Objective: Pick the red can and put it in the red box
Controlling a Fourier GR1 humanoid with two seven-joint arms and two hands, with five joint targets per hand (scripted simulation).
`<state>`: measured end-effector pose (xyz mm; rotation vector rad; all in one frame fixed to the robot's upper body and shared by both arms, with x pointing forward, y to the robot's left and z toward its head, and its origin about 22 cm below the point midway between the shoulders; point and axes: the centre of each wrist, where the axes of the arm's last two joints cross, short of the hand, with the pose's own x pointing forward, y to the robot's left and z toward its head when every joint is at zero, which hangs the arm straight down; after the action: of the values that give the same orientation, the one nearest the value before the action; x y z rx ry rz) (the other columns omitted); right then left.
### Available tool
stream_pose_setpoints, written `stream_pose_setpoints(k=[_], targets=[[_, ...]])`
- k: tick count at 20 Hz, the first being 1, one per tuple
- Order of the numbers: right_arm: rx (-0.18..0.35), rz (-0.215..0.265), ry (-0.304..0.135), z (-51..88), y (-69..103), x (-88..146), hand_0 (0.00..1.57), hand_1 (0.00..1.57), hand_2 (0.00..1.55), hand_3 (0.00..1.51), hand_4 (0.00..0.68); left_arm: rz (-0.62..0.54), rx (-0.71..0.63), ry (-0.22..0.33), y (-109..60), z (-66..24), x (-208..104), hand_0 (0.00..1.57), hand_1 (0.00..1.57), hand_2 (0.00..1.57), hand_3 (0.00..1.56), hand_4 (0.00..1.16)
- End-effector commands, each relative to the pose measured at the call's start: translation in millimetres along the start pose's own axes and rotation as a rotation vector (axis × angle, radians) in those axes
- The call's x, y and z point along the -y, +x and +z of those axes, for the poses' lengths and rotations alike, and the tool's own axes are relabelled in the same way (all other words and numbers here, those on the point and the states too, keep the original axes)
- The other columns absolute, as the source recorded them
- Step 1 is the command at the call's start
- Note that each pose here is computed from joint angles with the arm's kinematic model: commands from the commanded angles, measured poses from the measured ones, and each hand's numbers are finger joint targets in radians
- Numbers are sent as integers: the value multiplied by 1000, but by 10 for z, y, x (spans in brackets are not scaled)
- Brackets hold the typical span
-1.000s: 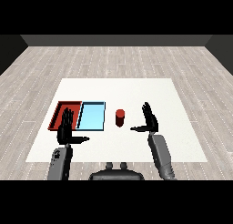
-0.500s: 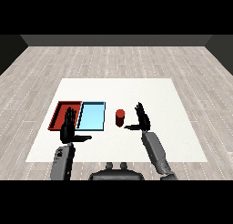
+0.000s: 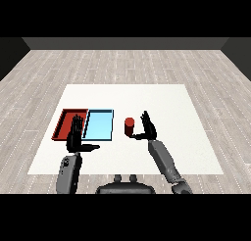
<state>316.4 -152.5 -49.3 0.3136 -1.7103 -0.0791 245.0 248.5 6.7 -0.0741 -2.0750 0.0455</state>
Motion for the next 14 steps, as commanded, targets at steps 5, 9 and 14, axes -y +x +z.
stream_pose_setpoints(k=[5, 9, 14], targets=[[-12, -41, -5, -128, -50, -198, 0, 0, 0, 0, 0, -15, 12, 14, 60, -27, -10, 0, 0, 0, 0, 0], [-26, -44, -5, -175, -17, -304, 0, 0, 0, 0, 0, 5, 5, -6, 125, 104, -227, 0, 0, 0, 0, 0], [-49, -32, 4, -83, -140, -245, 0, 0, 0, 0, 0, 18, 18, 6, 142, 114, 123, 0, 0, 0, 0, 0]])
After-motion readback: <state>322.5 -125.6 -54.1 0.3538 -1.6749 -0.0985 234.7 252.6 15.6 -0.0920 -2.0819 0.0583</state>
